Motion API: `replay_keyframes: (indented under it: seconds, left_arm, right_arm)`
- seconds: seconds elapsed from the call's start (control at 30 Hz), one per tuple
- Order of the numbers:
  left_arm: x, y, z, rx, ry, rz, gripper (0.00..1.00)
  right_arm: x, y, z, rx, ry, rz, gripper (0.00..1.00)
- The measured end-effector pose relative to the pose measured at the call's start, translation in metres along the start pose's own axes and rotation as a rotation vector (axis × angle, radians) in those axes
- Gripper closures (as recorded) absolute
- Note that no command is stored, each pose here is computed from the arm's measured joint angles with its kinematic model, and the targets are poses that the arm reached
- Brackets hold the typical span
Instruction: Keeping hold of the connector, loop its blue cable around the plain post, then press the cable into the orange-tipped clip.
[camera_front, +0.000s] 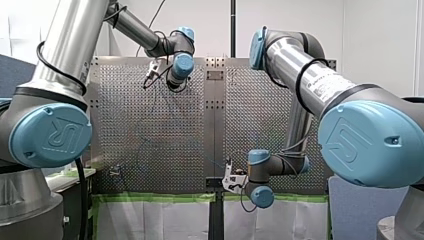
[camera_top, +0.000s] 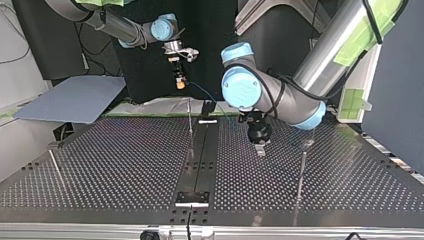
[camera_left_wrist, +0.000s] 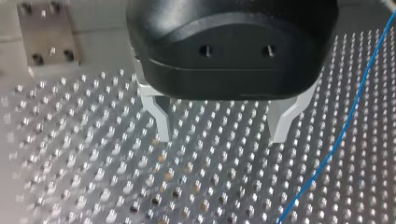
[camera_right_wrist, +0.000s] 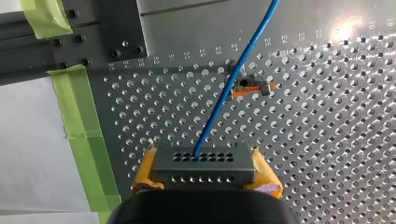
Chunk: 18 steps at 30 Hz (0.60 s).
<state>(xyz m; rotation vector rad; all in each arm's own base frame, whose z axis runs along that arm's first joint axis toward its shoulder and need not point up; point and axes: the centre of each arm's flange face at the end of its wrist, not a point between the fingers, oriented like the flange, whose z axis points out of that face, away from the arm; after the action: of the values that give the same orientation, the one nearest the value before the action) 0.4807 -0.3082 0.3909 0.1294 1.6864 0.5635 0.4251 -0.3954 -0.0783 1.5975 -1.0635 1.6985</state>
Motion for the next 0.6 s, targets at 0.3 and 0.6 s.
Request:
replay_keyframes:
  seconds: [0.3, 0.6]
  left_arm:
    - [-0.003, -0.004, 0.026, -0.059, 0.001, -0.005, 0.0]
    - [0.011, -0.019, 0.053, -0.068, 0.037, 0.025, 0.0]
  right_arm:
    - [0.0, 0.0, 0.0, 0.002, 0.002, 0.001, 1.0]
    - [0.0, 0.0, 0.0, 0.004, 0.002, 0.003, 1.0]
